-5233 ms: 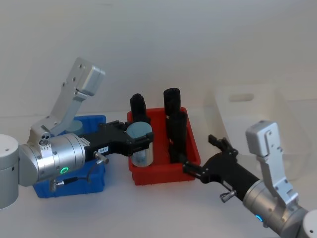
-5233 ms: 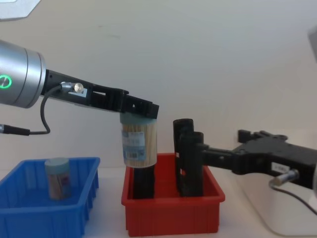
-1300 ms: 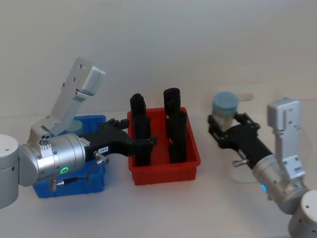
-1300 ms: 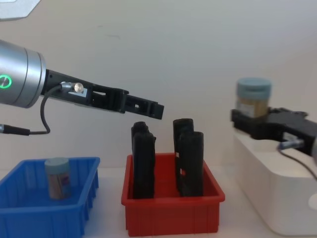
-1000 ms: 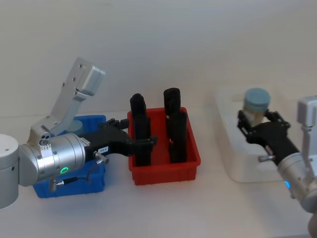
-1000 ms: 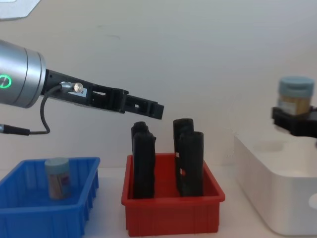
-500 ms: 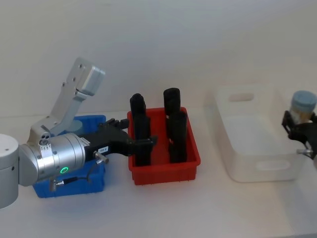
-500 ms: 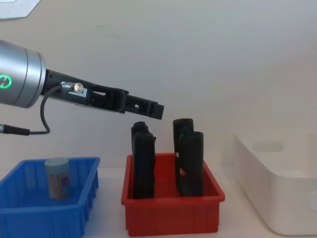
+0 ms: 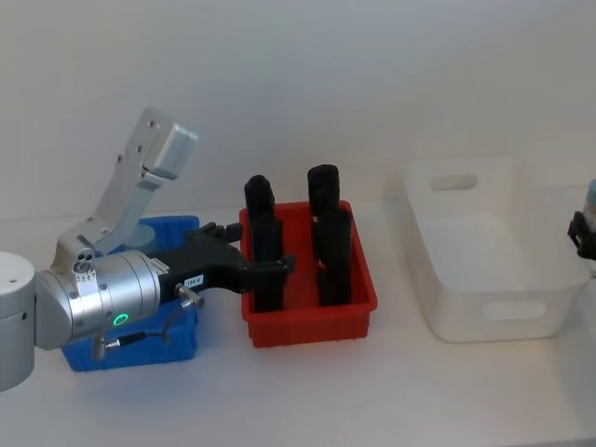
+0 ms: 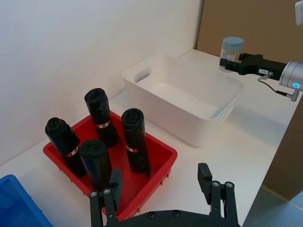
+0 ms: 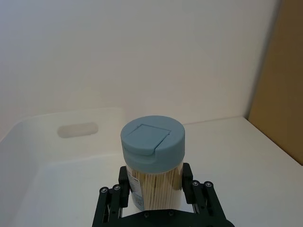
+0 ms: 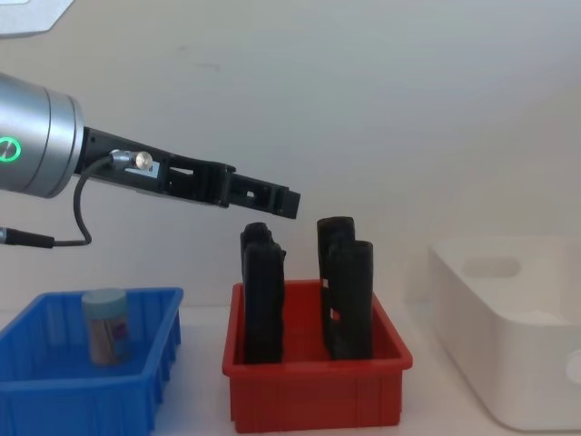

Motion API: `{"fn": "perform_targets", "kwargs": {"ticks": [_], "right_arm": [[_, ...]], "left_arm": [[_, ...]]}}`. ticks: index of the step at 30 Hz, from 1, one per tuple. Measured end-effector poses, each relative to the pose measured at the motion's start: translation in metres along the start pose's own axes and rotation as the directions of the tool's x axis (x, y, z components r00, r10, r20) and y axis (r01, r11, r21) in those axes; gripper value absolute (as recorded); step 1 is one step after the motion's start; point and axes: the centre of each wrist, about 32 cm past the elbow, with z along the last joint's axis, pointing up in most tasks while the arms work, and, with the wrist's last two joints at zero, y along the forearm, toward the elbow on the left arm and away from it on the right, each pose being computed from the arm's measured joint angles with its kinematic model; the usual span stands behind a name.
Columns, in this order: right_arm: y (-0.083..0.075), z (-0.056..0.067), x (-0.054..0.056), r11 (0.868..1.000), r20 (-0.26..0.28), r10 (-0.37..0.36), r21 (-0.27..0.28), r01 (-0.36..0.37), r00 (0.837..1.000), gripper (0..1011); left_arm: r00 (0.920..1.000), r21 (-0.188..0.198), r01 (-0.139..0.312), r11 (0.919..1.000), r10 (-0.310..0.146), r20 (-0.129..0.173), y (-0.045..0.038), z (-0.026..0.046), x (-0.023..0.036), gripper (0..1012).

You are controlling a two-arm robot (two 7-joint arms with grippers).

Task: Pick the cotton swabs from the blue box and place them into the white box.

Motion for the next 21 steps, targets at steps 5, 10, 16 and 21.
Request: {"fn": "perform_targets", "kwargs": {"ticks": [5, 10, 16, 21], "right_arm": [[0.005, 0.002, 0.007, 1.000, -0.013, 0.001, 0.025, 0.000, 1.000, 636], [0.005, 0.004, 0.010, 0.998, -0.025, 0.014, 0.064, -0.012, 1.000, 636], [0.004, 0.011, 0.013, 0.993, -0.036, 0.041, 0.116, -0.037, 0.998, 636], [0.002, 0.016, 0.014, 0.989, -0.040, 0.064, 0.139, -0.058, 0.997, 636]], "left_arm": [[1.0000, 0.000, 0.000, 1.0000, 0.000, 0.000, 0.0000, 0.0000, 0.0000, 1004], [1.0000, 0.000, 0.000, 1.0000, 0.000, 0.000, 0.0000, 0.0000, 0.0000, 1004], [1.0000, 0.000, 0.000, 1.0000, 0.000, 0.000, 0.0000, 0.0000, 0.0000, 1004], [1.0000, 0.000, 0.000, 1.0000, 0.000, 0.000, 0.0000, 0.0000, 0.0000, 1004]]}}
